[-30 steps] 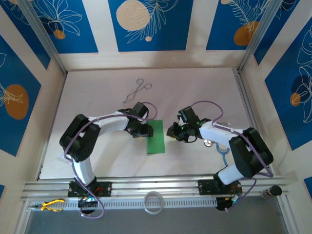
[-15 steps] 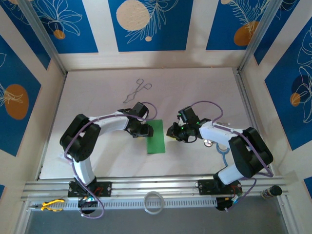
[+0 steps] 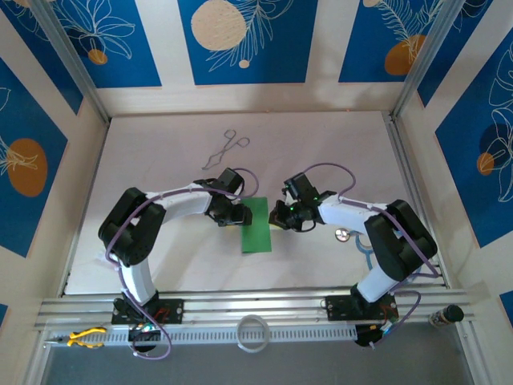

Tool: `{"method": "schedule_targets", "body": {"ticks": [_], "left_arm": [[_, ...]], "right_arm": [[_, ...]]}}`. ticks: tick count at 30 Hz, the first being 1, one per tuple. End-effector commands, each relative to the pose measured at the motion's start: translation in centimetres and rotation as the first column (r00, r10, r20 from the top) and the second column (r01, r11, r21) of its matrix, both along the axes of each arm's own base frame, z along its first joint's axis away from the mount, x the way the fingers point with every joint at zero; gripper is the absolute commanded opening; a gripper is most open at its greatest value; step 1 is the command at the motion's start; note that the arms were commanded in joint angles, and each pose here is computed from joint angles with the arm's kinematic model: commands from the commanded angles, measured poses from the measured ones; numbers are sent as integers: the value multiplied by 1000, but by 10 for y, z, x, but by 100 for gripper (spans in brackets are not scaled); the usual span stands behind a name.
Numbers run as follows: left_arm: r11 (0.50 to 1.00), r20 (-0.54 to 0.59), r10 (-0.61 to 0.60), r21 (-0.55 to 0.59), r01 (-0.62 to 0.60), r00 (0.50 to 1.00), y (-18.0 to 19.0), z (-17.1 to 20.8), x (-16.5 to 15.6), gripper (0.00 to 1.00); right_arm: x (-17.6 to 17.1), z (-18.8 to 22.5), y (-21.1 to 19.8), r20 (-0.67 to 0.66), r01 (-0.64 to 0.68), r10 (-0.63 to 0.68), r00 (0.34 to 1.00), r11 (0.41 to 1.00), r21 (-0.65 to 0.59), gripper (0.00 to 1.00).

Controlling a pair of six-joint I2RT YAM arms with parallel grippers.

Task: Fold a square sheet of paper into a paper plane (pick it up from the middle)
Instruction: Hold the square sheet of paper at the center of the table.

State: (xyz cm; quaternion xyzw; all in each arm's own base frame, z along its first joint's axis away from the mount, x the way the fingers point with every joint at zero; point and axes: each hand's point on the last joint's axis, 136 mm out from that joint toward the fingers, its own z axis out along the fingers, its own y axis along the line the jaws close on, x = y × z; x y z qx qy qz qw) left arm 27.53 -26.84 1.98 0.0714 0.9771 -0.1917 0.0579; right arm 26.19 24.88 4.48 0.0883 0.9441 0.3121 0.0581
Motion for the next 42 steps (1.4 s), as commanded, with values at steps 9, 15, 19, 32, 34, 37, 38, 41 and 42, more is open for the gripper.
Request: {"method": "schedule_targets", "body": {"ticks": [9, 15, 19, 32, 34, 37, 38, 41, 42], "left_arm": [[999, -23, -54, -7, 53, 998, -9, -28, -3, 53], [999, -23, -50, -14, 50, 998, -11, -29, -2, 53], [999, -29, -52, -10, 52, 998, -10, -31, -3, 53], [999, -33, -51, -11, 51, 998, -9, -33, -5, 53], [999, -31, -51, -13, 51, 998, -9, -32, -5, 53], [999, -32, -50, -14, 50, 998, -10, -32, -5, 53], [999, -34, -51, -14, 50, 998, -10, -33, -5, 53], [999, -33, -50, -16, 49, 998, -10, -33, -5, 53], [999, -31, -50, -16, 49, 998, -10, -32, -4, 53]], "right_arm": [[-1, 6, -11, 15, 32, -32, 999, 999, 6, 8], [0, 3, -4, 4, 19, -19, 1000, 1000, 17, 8], [0, 3, 1, 2, 0, 0, 1000, 1000, 27, 8], [4, -7, 30, -4, -92, 92, 996, 995, 34, 1], [6, -10, 32, -1, -94, 94, 996, 995, 19, 0], [9, -15, 34, -3, -94, 94, 996, 996, 7, 0], [11, -16, 35, -3, -95, 95, 995, 995, 8, 0], [12, -22, 36, -15, -102, 101, 995, 995, -11, 0], [11, -26, 34, -18, -104, 104, 994, 994, -29, 0]]}}
